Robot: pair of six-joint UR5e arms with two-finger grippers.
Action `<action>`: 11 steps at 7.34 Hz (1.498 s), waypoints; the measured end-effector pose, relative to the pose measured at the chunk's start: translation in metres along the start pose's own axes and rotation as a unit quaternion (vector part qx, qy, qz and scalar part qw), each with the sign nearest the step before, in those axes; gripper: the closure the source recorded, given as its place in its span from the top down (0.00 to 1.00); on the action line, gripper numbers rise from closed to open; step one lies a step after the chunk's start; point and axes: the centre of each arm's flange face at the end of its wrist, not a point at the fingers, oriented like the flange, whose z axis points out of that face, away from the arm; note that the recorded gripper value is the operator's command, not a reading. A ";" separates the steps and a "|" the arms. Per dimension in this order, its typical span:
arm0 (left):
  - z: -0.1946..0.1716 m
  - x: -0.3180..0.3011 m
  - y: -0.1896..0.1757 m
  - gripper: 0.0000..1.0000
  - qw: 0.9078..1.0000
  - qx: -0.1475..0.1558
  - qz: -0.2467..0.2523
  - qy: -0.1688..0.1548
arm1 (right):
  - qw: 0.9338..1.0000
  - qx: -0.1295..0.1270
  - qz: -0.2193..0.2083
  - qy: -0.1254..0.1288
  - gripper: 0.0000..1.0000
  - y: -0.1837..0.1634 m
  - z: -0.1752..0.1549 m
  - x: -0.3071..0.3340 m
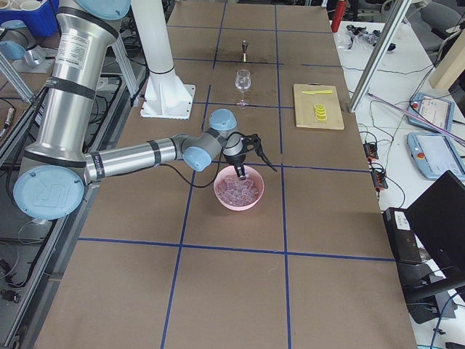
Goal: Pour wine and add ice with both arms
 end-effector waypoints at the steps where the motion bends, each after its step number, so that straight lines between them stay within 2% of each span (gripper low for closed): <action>1: 0.001 -0.001 0.001 1.00 1.000 -0.001 0.000 0.000 | 1.000 0.004 0.005 -0.003 0.00 -0.022 -0.019 -0.020; 4: -0.001 0.001 0.000 1.00 1.000 0.000 0.003 -0.001 | 1.000 0.002 -0.001 -0.020 0.00 -0.098 -0.067 -0.129; 6: -0.003 0.003 -0.001 1.00 1.000 0.003 0.006 -0.001 | 0.999 -0.009 0.025 -0.031 0.00 -0.129 -0.086 -0.229; 8: -0.005 0.006 -0.002 1.00 1.000 0.005 0.008 -0.002 | 0.999 -0.017 0.049 -0.014 0.00 -0.132 -0.096 -0.334; 10: -0.006 0.006 -0.003 1.00 1.000 0.006 0.009 -0.002 | 0.998 -0.012 0.064 -0.011 0.00 -0.134 -0.090 -0.417; 11: -0.006 0.006 -0.003 1.00 1.000 0.007 0.009 -0.002 | 0.997 -0.012 0.073 -0.008 0.06 -0.135 -0.083 -0.450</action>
